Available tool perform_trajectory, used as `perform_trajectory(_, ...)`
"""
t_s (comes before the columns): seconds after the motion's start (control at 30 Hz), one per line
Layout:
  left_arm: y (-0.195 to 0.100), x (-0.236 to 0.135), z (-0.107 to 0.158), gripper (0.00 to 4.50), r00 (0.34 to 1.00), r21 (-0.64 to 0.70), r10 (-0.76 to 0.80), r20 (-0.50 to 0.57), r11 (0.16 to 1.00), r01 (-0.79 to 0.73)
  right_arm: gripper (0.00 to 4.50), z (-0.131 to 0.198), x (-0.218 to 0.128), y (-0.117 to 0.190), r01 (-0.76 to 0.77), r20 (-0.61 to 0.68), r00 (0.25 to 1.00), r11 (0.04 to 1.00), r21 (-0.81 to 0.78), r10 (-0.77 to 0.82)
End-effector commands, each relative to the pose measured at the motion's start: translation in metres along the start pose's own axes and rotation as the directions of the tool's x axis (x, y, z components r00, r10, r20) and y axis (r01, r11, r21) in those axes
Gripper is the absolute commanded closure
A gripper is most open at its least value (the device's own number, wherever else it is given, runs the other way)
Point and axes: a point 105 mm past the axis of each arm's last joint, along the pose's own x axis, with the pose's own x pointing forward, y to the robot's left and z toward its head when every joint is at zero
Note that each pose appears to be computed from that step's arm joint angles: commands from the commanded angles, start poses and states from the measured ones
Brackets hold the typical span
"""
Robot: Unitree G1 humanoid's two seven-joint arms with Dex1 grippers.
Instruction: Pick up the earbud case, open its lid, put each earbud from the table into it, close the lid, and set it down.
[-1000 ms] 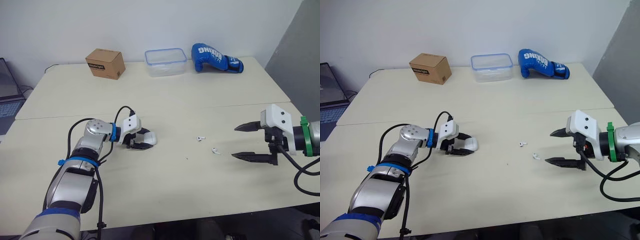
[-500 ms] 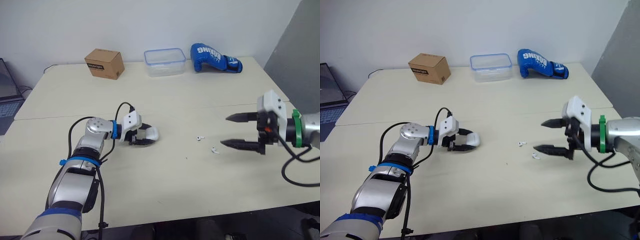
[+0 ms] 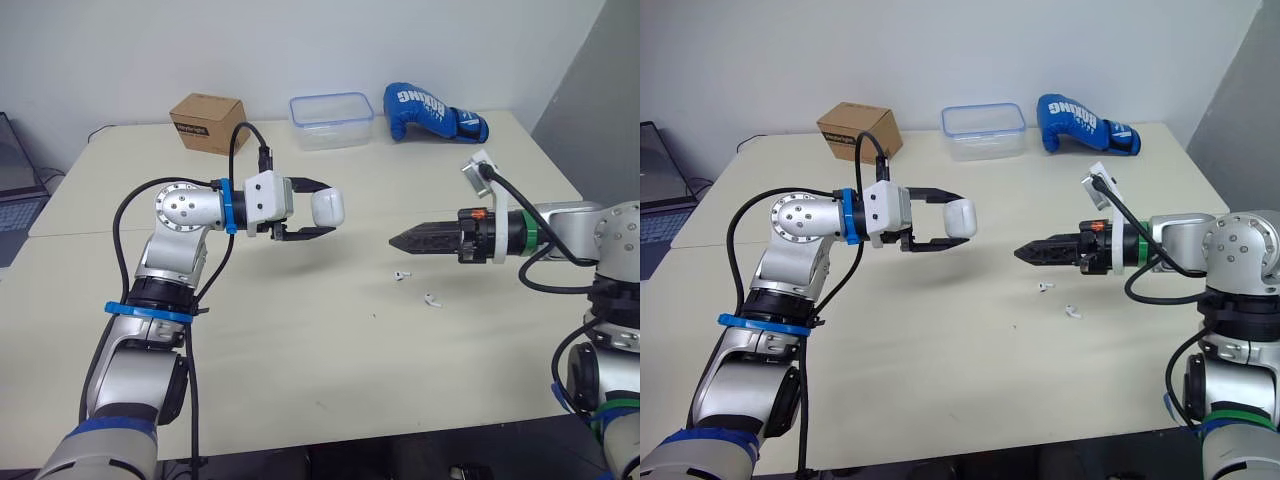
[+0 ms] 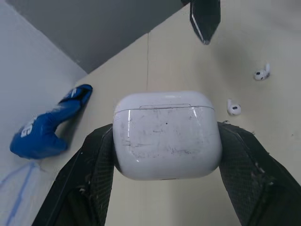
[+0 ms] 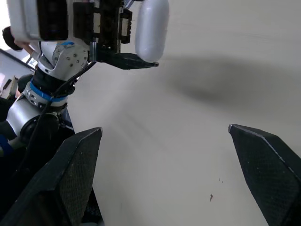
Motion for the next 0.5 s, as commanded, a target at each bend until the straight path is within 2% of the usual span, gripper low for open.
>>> perform_trajectory(0.03, 0.001, 0.004, 0.023, 1.72, 0.999, 0.074, -0.013, 0.053, 0.997, 0.009, 0.00, 0.015, -0.002, 0.005, -0.015, 0.054, 0.998, 1.000, 0.003, 0.015)
perform_trajectory(0.5, -0.010, 0.038, 0.047, 1.72, 0.987, 0.118, -0.053, 0.153, 0.992, 0.034, 0.00, 0.022, 0.014, 0.008, -0.079, 0.064, 0.995, 0.993, 0.087, 0.074)
